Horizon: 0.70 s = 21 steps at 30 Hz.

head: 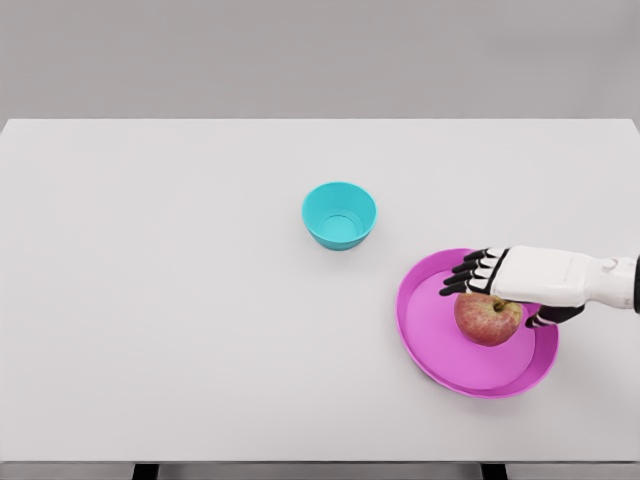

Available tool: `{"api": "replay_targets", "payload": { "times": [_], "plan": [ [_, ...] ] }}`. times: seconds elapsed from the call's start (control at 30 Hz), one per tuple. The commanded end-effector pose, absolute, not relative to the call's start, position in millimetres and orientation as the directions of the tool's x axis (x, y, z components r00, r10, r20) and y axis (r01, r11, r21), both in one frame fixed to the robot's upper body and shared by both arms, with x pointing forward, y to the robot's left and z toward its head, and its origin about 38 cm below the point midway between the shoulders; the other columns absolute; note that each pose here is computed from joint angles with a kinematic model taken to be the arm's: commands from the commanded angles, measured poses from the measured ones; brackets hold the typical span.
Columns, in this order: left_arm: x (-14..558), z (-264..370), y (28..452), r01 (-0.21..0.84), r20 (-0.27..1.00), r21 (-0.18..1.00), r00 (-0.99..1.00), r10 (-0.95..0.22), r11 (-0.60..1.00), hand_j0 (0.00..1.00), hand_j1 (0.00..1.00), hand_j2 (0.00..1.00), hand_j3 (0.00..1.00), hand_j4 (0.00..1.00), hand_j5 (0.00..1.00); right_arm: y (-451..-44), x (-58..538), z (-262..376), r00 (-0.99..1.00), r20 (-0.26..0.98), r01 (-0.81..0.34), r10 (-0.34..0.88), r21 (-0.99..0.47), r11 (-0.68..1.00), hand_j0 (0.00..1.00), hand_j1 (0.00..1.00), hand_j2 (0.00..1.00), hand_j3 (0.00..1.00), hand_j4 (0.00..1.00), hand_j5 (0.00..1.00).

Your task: Put the apple from the pink plate into the blue bowl with your right arm

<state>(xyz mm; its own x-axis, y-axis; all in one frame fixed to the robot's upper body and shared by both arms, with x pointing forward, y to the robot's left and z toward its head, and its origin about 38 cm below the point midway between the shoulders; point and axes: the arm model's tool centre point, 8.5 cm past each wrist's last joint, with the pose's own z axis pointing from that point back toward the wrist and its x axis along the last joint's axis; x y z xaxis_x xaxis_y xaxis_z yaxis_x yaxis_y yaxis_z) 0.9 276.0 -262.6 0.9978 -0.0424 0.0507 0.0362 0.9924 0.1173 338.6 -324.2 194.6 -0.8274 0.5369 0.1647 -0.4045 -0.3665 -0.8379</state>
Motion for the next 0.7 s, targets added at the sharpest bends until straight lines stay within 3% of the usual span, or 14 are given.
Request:
{"api": "replay_targets", "payload": {
  "times": [0.0, 0.67],
  "plan": [
    [2.0, -262.6, 276.1, 0.036, 0.053, 0.117, 0.998, -0.042, 0.992, 1.00, 1.00, 1.00, 1.00, 1.00, 1.00, -323.3, 338.3, 192.4, -0.825, 0.174, -0.412, 0.537, -0.836, -0.362, 1.00, 1.00, 1.00, 1.00, 1.00, 1.00],
    [1.4, -262.6, 276.0, 0.036, 0.051, 0.117, 0.998, -0.042, 0.992, 1.00, 1.00, 1.00, 1.00, 1.00, 1.00, -318.3, 333.6, 181.4, -0.828, 0.198, -0.433, 0.524, -0.821, -0.372, 1.00, 1.00, 1.00, 1.00, 1.00, 1.00]
  ]
}}
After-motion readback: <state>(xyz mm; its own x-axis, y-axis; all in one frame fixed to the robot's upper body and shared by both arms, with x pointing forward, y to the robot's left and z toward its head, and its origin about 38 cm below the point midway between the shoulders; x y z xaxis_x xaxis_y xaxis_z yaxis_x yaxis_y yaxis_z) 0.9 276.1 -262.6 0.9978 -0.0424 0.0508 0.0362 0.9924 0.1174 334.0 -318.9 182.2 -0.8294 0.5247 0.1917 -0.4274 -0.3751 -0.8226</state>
